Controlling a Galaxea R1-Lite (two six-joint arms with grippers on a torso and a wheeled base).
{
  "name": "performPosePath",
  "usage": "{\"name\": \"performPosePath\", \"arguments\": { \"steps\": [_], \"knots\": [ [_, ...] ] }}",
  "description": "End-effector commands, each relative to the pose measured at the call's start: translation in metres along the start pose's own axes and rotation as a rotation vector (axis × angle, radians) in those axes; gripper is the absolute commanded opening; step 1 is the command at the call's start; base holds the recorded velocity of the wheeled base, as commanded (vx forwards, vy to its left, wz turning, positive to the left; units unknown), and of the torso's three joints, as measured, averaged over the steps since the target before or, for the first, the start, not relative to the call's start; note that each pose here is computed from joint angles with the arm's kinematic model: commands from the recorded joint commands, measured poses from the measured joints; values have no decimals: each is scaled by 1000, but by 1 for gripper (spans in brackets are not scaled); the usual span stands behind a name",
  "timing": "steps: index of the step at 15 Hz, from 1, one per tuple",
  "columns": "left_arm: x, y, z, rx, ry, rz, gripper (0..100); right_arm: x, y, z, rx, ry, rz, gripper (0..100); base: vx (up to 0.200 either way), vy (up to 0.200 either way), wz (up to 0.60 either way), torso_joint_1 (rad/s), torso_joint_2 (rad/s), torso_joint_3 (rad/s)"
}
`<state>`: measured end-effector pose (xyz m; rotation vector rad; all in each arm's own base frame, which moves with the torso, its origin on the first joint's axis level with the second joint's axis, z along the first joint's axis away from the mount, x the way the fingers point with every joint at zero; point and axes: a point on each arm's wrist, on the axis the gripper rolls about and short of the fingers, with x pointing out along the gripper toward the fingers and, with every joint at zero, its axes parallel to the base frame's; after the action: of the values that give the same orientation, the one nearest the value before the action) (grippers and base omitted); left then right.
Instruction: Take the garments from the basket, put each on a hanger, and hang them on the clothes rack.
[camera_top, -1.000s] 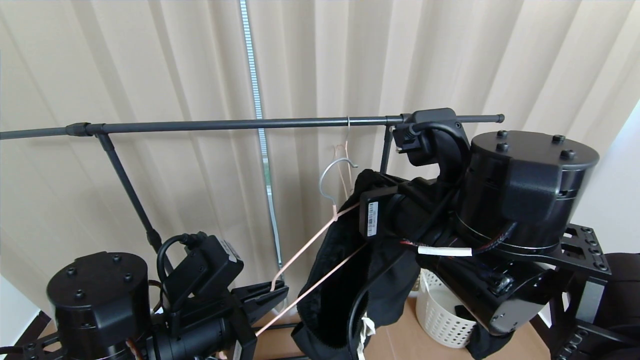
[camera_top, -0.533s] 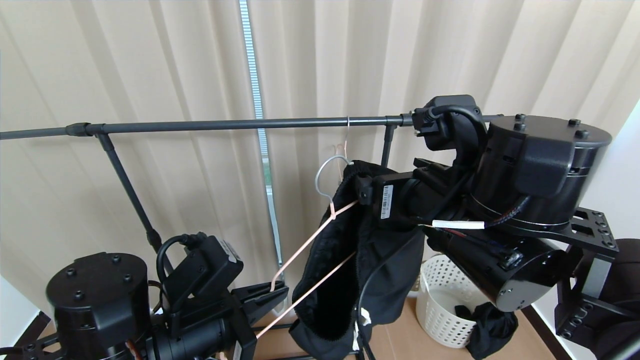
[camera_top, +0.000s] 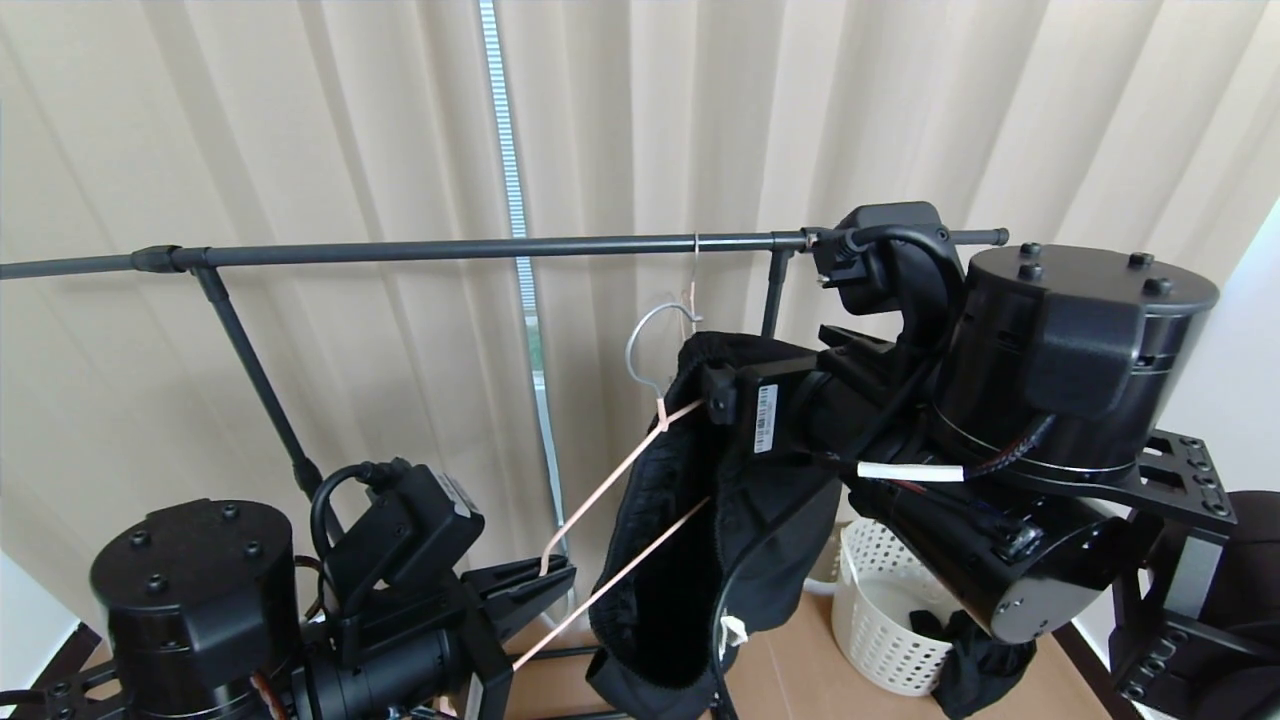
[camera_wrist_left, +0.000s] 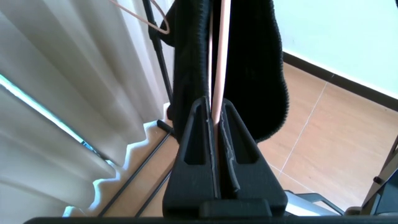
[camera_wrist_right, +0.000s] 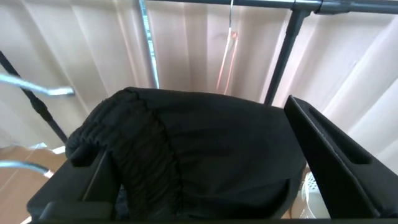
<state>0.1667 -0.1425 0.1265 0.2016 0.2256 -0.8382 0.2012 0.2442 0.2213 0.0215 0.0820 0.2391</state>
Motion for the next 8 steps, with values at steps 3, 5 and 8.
{"name": "performPosePath", "arguments": {
  "steps": [3, 5, 8],
  "knots": [
    [1, 0, 1, -13, -1, 1, 0, -4, 3, -2, -8, 6, 14, 100, 0, 0, 0, 0, 0, 0],
    [2, 1, 1, -14, -4, 3, 0, -5, 4, -3, -10, 9, 18, 100, 0, 0, 0, 0, 0, 0],
    [1, 3, 2, -33, -8, 11, 0, -5, 3, -5, -17, 13, 20, 100, 0, 0, 0, 0, 0, 0]
  ]
}}
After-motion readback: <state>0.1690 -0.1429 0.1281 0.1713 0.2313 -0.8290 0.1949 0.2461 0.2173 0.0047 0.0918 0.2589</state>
